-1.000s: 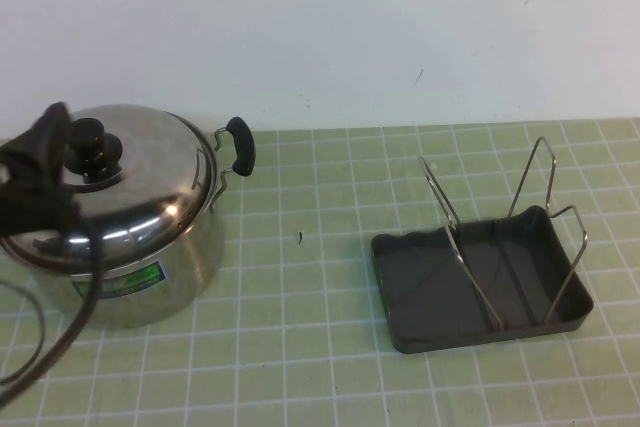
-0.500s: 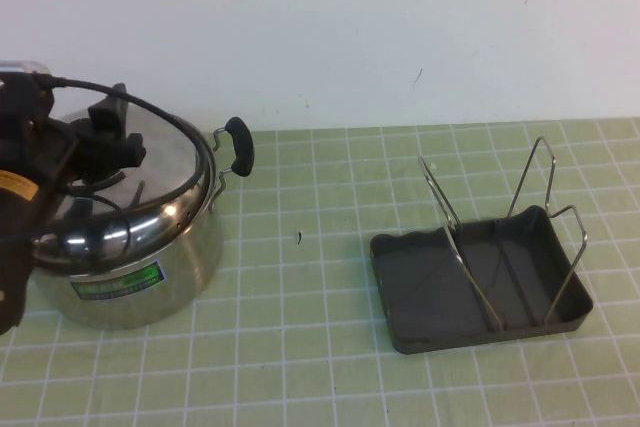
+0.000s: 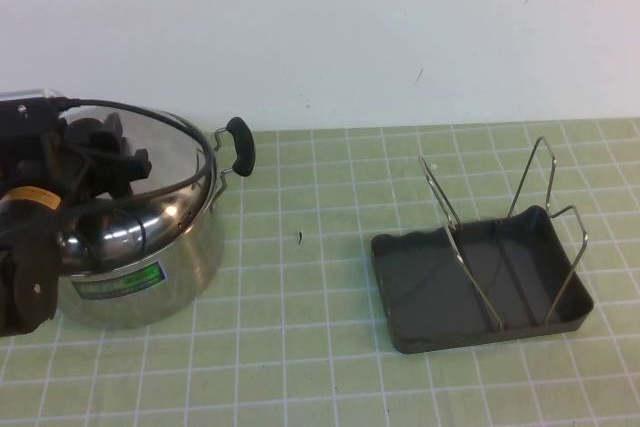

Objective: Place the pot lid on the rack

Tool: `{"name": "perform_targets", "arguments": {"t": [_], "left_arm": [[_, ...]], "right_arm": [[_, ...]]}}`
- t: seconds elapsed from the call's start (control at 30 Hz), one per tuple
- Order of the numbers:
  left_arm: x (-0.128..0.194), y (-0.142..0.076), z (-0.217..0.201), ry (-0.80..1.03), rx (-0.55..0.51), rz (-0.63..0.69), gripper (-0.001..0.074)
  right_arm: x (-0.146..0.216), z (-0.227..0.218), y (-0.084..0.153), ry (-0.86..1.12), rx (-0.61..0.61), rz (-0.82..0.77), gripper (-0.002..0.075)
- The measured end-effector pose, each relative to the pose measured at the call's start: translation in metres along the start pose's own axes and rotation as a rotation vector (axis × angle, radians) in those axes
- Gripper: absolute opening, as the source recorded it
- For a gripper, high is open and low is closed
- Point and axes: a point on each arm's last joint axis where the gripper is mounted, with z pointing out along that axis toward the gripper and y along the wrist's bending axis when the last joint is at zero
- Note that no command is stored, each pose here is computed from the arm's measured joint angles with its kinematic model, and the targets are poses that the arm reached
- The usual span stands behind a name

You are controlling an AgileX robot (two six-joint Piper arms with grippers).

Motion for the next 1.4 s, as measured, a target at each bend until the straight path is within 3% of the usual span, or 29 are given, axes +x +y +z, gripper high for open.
{"name": "perform_targets", "arguments": {"t": [0.07, 0.23, 0.33, 0.43, 0.57, 0.73, 0.9, 1.0, 1.13, 1.3, 1.4], "left_arm": [[-0.002, 0.0, 0.001, -0.01, -0.003, -0.007, 0.0304], [-0.006, -0.001, -0.001, -0.019, 0.003, 0.0, 0.0309], [-0.023, -0.002, -0.011, -0.062, 0.011, -0.011, 0.0309], [-0.061, -0.007, -0.036, -0.187, 0.058, -0.007, 0.0309], [-0.108, -0.016, -0.084, -0.289, 0.172, -0.095, 0.0309], [-0.12, -0.02, -0.13, -0.16, 0.257, -0.219, 0.0309], [-0.1, -0.022, -0.149, -0.103, 0.333, -0.188, 0.0309], [-0.086, -0.034, -0.156, -0.133, 0.505, -0.089, 0.0309], [-0.082, -0.051, -0.164, -0.202, 0.742, -0.007, 0.0309], [-0.084, -0.06, -0.163, -0.271, 0.891, -0.057, 0.0309], [-0.081, -0.064, -0.159, -0.291, 0.953, -0.085, 0.0309]], "right_arm": [[0.0, 0.0, 0.0, 0.0, 0.0, 0.0, -0.0001], [0.0, 0.0, 0.001, -0.005, -0.007, 0.048, -0.0001], [-0.004, 0.0, 0.005, -0.043, -0.063, 0.321, -0.0001], [-0.014, -0.001, 0.009, -0.108, -0.152, 0.752, -0.0001], [-0.019, -0.002, 0.01, -0.144, -0.202, 0.988, -0.0001], [-0.025, -0.003, 0.004, -0.23, -0.181, 1.029, -0.0001], [-0.023, -0.003, 0.007, -0.2, -0.208, 1.043, -0.0001], [-0.026, -0.007, 0.016, -0.111, -0.318, 0.981, -0.0001], [-0.057, -0.024, 0.019, -0.179, -0.512, 0.863, -0.0001], [-0.102, -0.026, 0.028, -0.204, -0.788, 0.753, 0.0001], [-0.126, -0.012, 0.035, -0.158, -0.939, 0.709, 0.0048]]}}
